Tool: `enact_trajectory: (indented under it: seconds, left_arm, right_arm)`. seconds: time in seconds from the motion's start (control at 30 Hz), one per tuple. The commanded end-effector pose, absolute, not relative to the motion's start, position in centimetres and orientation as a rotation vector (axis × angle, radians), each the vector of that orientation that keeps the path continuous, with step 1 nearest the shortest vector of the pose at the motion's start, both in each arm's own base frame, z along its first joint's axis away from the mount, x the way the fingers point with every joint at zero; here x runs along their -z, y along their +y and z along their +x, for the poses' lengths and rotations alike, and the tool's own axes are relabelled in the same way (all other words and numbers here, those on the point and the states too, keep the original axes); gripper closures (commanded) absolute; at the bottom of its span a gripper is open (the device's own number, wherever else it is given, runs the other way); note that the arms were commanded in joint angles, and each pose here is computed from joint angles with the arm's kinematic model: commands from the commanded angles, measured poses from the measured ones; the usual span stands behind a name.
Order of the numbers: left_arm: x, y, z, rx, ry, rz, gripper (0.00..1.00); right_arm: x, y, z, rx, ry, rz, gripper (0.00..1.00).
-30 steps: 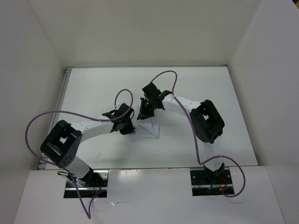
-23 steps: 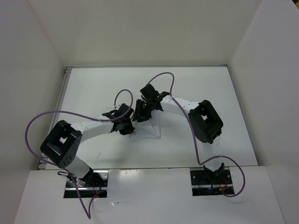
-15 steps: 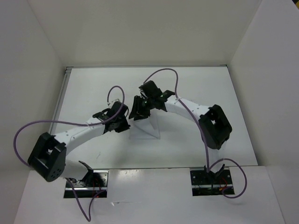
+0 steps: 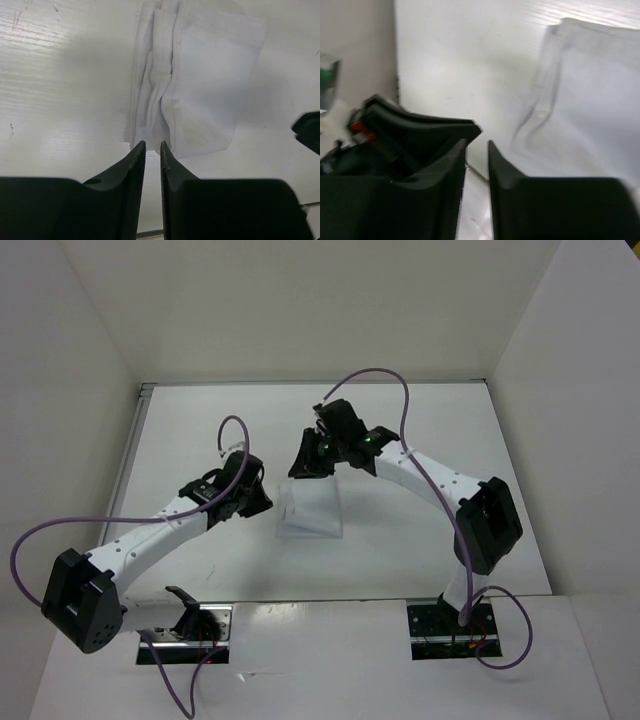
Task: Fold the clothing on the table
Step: Fold the skirt
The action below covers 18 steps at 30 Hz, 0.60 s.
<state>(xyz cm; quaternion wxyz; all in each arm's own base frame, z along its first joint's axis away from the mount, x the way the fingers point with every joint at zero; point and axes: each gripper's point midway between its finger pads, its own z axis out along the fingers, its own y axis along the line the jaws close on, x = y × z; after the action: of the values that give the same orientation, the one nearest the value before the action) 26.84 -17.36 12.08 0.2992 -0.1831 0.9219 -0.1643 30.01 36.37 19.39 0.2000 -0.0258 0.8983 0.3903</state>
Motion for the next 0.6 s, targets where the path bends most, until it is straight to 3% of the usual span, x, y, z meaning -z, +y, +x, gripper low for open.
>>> enact_trajectory:
  seconds: [0.0,0.17,0.57]
  left_arm:
    - [-13.3,-18.9,28.2,0.509,2.426,-0.399,0.75]
    - [-14.4,-20.1,29.9,0.528,2.407,-0.367,0.75]
    - [-13.5,-18.7,29.4,0.498,2.411,-0.400,0.75]
  right_arm:
    - [-15.5,34.2,31.2,-0.867,2.569,-0.028,0.78]
    - [-10.2,34.3,30.1,-0.871,2.656,-0.041,0.93]
    - [-5.3,39.3,23.5,-0.981,2.793,-0.189,0.95]
